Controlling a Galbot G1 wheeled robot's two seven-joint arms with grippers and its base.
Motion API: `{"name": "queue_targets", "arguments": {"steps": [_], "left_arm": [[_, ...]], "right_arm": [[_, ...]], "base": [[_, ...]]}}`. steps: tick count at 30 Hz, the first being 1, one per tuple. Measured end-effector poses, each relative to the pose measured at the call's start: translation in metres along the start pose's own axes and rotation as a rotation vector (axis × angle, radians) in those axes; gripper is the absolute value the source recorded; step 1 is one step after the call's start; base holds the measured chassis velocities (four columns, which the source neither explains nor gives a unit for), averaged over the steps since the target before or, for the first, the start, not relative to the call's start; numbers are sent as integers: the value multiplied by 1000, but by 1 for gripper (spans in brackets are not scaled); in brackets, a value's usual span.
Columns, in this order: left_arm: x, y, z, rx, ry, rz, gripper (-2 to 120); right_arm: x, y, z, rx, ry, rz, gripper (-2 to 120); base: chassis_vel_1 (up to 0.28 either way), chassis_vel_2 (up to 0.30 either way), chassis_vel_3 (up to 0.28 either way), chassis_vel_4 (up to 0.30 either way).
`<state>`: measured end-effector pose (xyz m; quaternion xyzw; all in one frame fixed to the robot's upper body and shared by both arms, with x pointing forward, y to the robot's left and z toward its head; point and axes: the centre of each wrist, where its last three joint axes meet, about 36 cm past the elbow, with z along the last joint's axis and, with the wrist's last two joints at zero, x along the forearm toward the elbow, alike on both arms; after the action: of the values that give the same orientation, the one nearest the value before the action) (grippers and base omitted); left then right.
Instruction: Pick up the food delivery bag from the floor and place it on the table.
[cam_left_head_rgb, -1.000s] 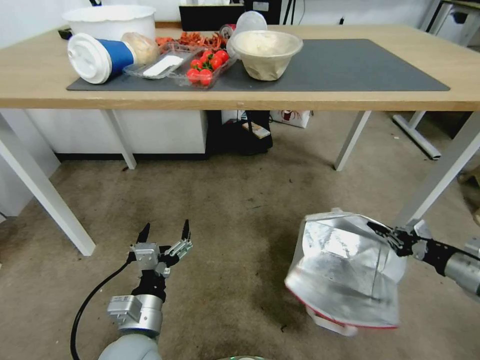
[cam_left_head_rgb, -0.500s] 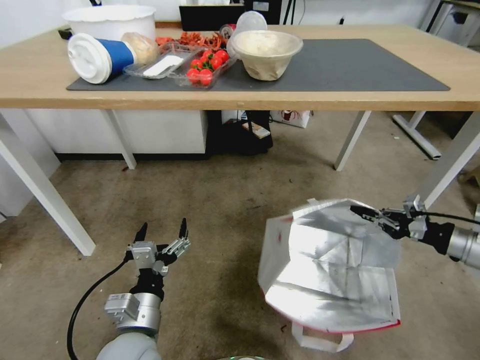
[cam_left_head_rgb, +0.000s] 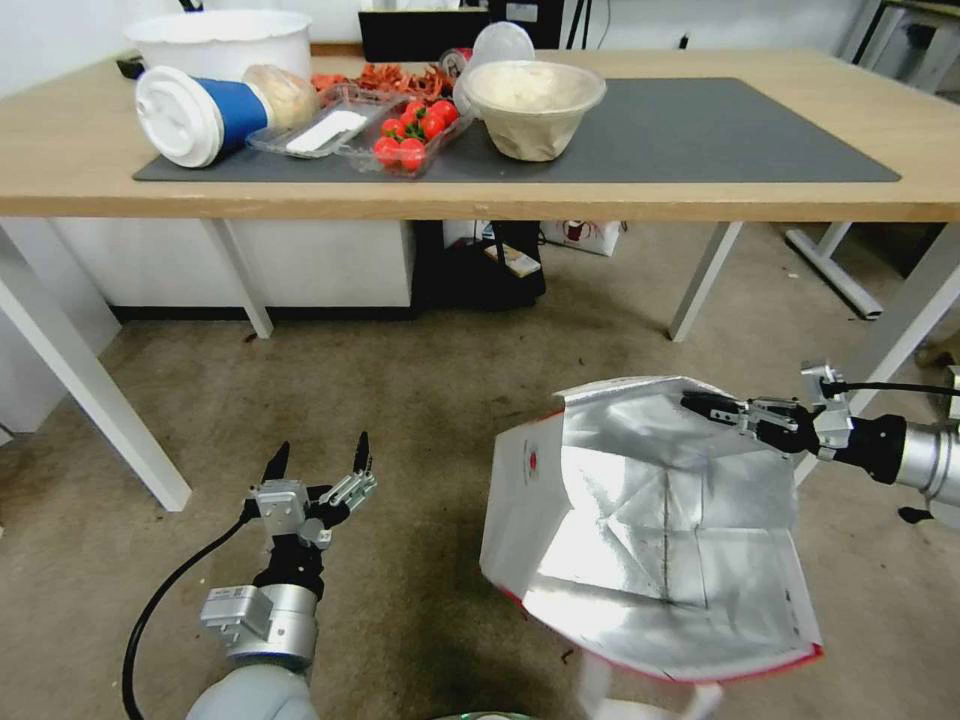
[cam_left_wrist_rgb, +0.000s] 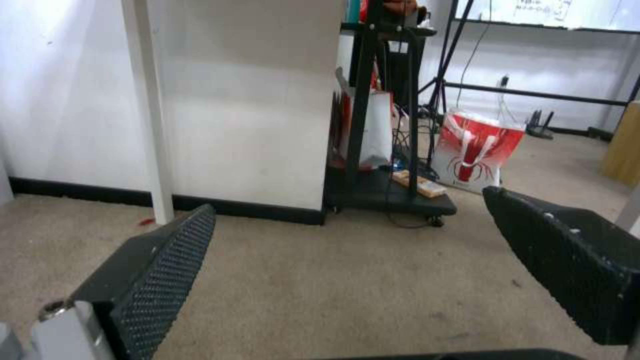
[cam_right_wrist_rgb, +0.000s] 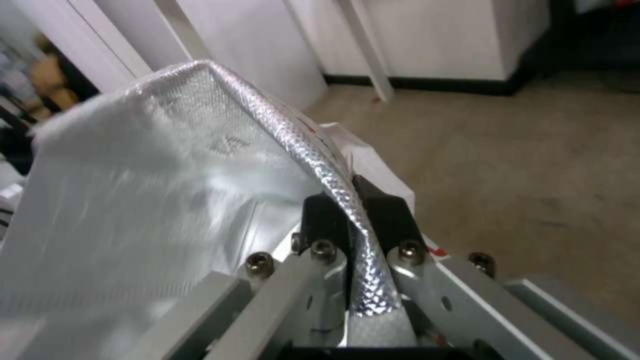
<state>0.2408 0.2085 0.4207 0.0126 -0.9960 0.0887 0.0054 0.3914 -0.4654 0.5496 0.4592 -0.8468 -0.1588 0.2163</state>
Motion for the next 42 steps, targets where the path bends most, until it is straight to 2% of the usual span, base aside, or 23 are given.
{"name": "queue_targets", "arguments": {"steps": [10,42], "left_arm": [[0,-1,-3,9,-5,-10,100],[9,-6,-11,24,-13,-21,100]], "right_arm": [[-11,10,13,-55,-8,-35,0],[-20,17,21,-36,18,-70,0]], "base": [[0,0,0,0],[0,0,0,0]]}}
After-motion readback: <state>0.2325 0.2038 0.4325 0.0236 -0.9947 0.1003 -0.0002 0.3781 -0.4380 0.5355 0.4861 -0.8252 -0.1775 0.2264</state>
